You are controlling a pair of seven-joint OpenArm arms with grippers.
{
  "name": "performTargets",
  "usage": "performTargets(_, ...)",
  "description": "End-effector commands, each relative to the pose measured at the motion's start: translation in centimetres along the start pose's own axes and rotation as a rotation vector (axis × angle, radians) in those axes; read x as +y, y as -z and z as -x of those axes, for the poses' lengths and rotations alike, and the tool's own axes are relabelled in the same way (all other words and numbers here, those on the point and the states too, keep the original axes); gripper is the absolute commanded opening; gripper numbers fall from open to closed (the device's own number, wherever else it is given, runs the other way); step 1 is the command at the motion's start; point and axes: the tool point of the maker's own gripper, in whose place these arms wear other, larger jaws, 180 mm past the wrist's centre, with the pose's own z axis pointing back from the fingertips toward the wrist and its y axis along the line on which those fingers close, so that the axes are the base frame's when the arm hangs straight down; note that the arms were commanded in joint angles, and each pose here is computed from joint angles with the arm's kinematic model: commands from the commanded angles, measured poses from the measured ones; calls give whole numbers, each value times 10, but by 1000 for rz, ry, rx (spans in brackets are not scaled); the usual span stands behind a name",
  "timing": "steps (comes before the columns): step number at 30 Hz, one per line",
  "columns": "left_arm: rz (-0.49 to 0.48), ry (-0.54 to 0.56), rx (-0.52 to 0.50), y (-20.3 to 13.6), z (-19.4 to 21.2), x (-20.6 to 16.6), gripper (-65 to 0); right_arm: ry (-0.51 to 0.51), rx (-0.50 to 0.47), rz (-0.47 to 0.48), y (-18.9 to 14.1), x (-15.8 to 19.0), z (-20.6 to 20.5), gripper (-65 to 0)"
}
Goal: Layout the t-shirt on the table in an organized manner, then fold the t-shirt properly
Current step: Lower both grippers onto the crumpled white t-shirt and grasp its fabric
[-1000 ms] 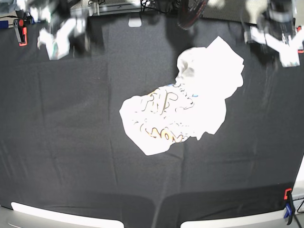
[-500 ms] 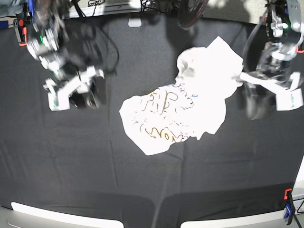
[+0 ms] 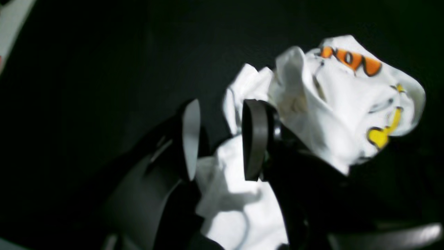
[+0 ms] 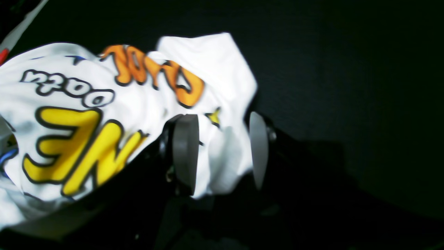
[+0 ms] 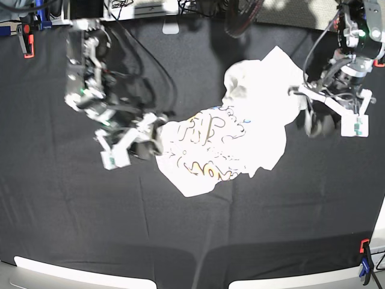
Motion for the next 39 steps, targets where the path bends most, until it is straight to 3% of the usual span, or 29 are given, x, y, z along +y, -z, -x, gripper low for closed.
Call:
performTargets(1,26,-8,-40,-2,-11,-5,-460,-8,-53,-6,4,-1,-19,-410)
performTargets(7,120,-18,-41,-4,-11,-22,-460,26,19,-3,31,-12,-6,-410)
performTargets(11,128,-13,-38,-4,-11,-23,-460,12,54,18,34,-19,5,-410)
performTargets(17,174,-61,-5,-5,-5,-31,-460,56,84,7,43,-7,21,-411)
performTargets(19,196,-87,17,-6,-2,-36,-460,78,80,8,46,-1,22,-472)
performTargets(22,223,-123,26,-7,1,-43,-460,81,70,4,51,7,21,-650)
performTargets(27,372,-195,25,-18,6,-74,-460,94,63,-8,54,15,20,-650)
performTargets(33,443,-264,7,-19,7,-108,-460,94,63,-9,54,15,20,-650)
performTargets(36,374,-232,-37,-12,6,-113,-460,94,63,-9,54,15,20,-650)
performTargets(39,176,-210,-50,-1,9,-92,-436,94,64,-9,54,15,20,-650)
